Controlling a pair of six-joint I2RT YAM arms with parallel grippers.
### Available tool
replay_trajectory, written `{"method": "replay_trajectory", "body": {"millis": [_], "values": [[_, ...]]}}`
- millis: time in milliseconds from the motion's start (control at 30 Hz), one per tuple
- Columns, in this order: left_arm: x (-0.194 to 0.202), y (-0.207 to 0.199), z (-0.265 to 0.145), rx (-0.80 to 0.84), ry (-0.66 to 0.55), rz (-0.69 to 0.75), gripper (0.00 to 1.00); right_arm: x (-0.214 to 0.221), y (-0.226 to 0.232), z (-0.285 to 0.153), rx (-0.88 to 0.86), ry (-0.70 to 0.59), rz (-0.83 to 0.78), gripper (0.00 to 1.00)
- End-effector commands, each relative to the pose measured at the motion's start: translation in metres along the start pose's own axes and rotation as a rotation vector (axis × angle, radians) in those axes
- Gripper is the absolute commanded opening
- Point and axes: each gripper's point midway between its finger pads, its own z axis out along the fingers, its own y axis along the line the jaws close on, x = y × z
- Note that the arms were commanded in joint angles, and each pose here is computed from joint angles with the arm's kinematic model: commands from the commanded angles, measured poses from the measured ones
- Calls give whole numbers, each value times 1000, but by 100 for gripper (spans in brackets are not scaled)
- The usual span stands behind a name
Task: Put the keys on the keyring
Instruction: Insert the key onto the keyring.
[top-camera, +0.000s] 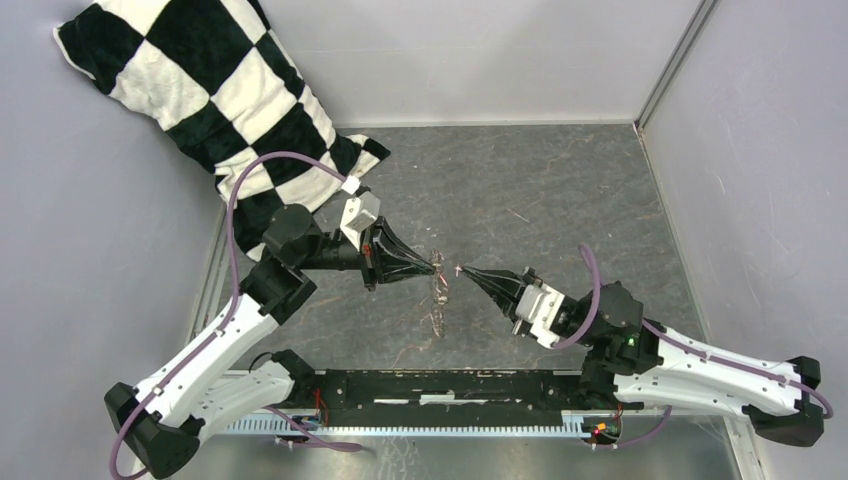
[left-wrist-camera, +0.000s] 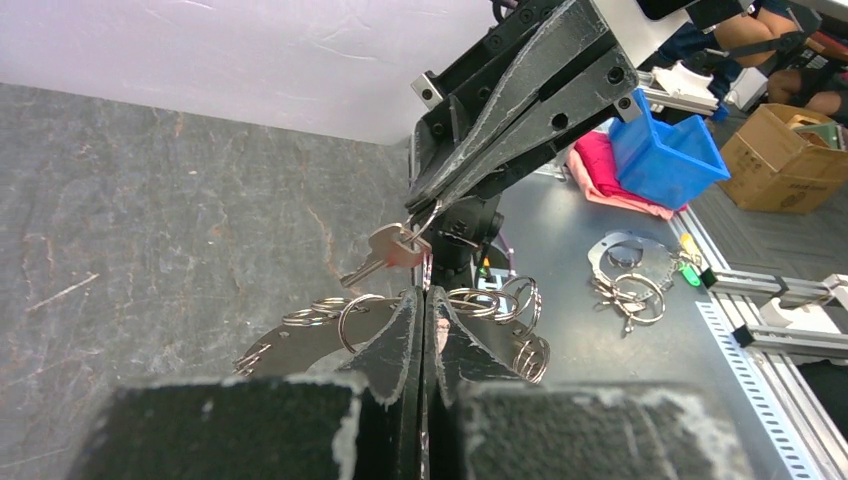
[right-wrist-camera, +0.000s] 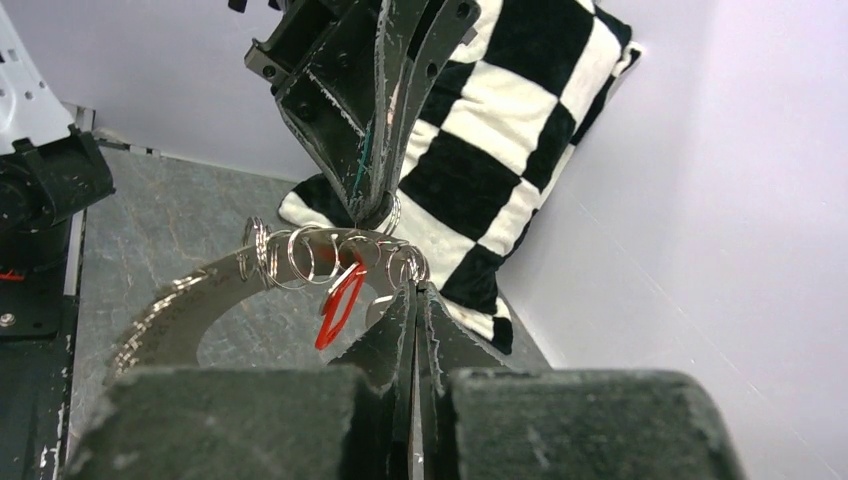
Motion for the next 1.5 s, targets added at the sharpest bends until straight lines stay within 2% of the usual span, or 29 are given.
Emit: {"method": "replay_trajectory", "body": {"millis": [0, 133, 433, 1467], "values": [[-42, 0, 4, -2, -82, 185, 2, -21, -19, 2, 72, -48, 30, 0], [-51, 1, 6, 2, -96, 207, 2, -16, -22, 10, 87, -21, 21, 0], [-52, 0, 5, 8, -101, 240, 2, -25, -33, 13, 143, -55, 46, 0], [-44, 4, 1, -31, -106, 275, 2, -43, -20, 23, 70, -139, 104, 0]]}}
